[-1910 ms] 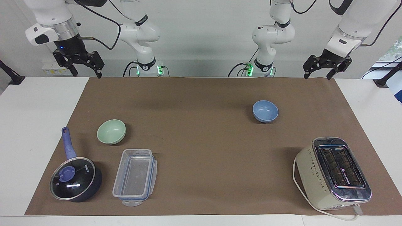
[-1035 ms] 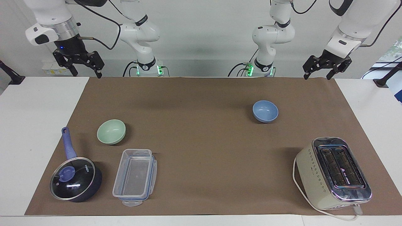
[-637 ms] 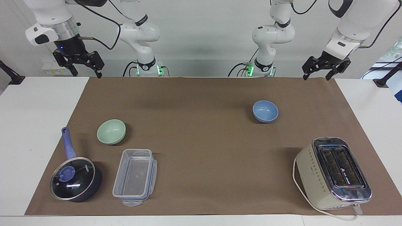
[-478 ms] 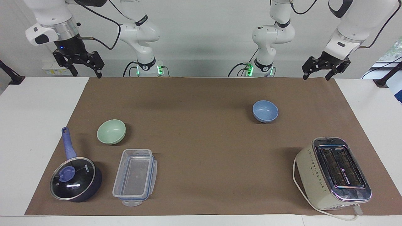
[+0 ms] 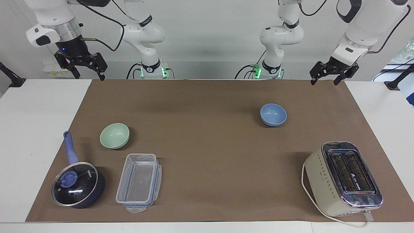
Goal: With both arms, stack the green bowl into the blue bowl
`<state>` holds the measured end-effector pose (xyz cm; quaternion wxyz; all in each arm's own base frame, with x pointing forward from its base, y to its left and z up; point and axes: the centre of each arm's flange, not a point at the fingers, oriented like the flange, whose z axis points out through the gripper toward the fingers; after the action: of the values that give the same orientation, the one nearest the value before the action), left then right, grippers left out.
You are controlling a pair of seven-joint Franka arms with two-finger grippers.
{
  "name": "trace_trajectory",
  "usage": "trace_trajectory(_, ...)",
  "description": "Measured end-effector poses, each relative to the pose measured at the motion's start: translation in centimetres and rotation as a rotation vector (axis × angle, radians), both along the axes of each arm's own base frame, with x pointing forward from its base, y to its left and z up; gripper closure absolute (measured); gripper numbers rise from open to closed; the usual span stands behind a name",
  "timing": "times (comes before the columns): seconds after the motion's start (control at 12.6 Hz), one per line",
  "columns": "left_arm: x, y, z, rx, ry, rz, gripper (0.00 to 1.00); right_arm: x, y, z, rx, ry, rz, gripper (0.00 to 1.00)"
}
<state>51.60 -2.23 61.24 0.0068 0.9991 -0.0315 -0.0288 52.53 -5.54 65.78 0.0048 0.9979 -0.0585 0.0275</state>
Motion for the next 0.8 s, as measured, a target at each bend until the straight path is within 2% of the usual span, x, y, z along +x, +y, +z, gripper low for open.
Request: trace_trajectory(0.8, 0.18, -0.06, -0.89, 0.000, -0.002, -0.001, 0.00, 0.00, 0.00, 0.00, 0.000, 0.000, 0.000, 0.00)
